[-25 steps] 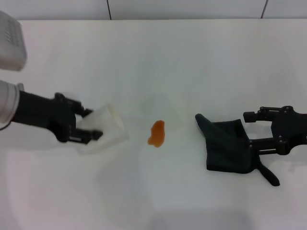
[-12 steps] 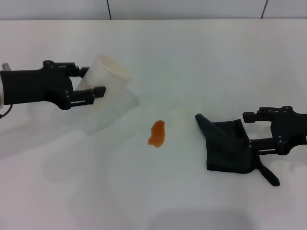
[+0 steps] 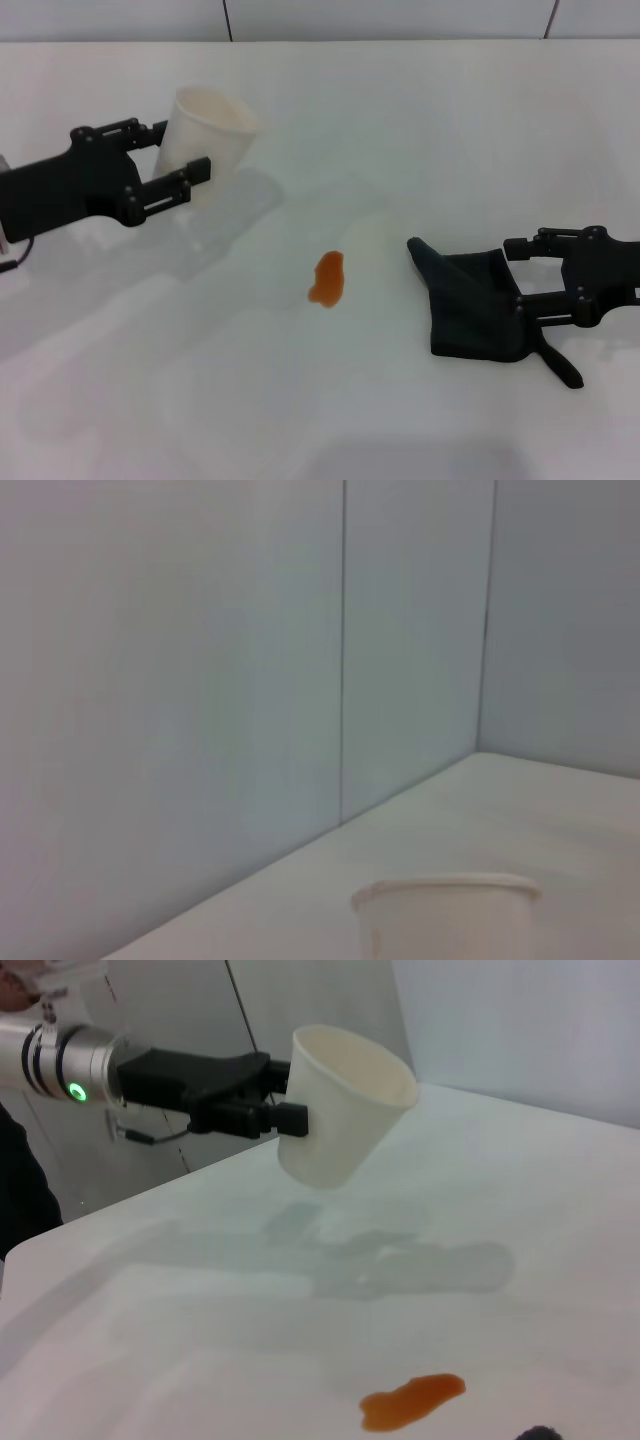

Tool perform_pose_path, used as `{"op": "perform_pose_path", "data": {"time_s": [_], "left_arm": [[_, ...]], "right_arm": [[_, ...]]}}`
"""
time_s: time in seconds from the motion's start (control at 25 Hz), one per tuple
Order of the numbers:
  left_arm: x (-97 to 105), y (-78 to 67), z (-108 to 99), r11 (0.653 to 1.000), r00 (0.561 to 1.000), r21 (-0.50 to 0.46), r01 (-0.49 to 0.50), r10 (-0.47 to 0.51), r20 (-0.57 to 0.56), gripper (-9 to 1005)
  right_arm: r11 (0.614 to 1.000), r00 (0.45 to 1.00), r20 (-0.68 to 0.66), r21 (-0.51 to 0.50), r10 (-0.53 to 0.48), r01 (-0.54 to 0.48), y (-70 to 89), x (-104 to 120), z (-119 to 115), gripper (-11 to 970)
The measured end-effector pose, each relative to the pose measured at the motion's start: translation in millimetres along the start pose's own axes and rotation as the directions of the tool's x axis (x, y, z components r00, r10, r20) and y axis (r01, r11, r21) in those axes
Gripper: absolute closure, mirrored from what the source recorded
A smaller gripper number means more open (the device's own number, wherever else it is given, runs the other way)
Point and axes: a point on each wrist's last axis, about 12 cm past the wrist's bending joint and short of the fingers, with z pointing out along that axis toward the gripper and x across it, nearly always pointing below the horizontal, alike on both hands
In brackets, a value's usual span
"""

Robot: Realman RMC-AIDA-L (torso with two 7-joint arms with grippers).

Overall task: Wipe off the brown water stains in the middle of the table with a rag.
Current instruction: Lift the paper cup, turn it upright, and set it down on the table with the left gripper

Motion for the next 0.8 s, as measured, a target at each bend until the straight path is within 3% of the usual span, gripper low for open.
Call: {"op": "perform_pose_path", "data": {"time_s": [0.28, 0.8], "left_arm": [[26.2, -11.9, 2.1, 1.0, 0.999, -0.011, -0.007, 0.008, 0.044, 394], [54.4, -27.9, -7.8, 0.998, 0.996, -0.07, -0.005, 0.011, 0.083, 393]], "right_arm": [[1.0, 1.0, -0.006, 0.005, -0.004, 0.004, -1.2, 0.3, 1.1, 129], [0.999, 0.999, -0.04, 0.01, -0.035, 0.035, -3.6, -2.2, 10.6, 129]]}}
